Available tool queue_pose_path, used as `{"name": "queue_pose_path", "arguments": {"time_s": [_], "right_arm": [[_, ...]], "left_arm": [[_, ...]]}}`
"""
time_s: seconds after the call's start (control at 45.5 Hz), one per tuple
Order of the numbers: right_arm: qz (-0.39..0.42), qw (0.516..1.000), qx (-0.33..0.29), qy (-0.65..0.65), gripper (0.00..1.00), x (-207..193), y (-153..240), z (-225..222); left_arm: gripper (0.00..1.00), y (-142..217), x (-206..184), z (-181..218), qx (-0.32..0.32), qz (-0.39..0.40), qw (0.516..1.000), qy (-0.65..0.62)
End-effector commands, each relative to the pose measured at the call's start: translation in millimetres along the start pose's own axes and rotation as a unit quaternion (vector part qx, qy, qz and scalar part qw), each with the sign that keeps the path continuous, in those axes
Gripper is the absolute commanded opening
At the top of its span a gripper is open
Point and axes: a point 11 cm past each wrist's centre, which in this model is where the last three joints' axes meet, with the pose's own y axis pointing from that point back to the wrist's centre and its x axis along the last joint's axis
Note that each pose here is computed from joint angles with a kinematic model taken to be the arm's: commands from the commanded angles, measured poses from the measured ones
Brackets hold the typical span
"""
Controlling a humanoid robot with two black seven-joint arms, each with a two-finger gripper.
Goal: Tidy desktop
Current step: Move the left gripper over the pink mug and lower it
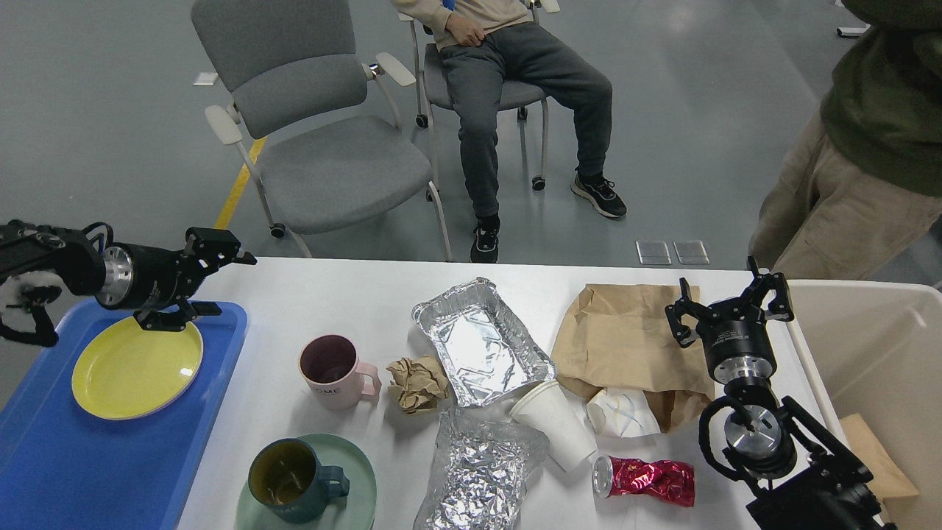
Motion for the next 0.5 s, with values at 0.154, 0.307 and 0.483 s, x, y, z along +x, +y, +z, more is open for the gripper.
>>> {"name": "queue_pose_path", "arguments": {"time_s": [0.154, 0.307, 0.483], "right_arm": [[0.002, 1.000, 0.000, 0.000, 1.00, 1.2, 0.5, 0.2], [0.001, 1.000, 0.000, 0.000, 1.00, 0.6, 0.1, 0.0], [0.002, 1.000, 0.000, 0.001, 1.00, 1.2, 0.5, 0.3]], "left_arm": [[0.97, 26.3, -27.2, 80.2, 0.123, -0.030, 0.971, -0.204], [0.97, 54.2, -82.8, 124.3, 0.167, -0.069, 0.942, -0.281], [0.97, 103.4, -133.4, 157.5, 0.163, -0.082, 0.932, -0.314]]}}
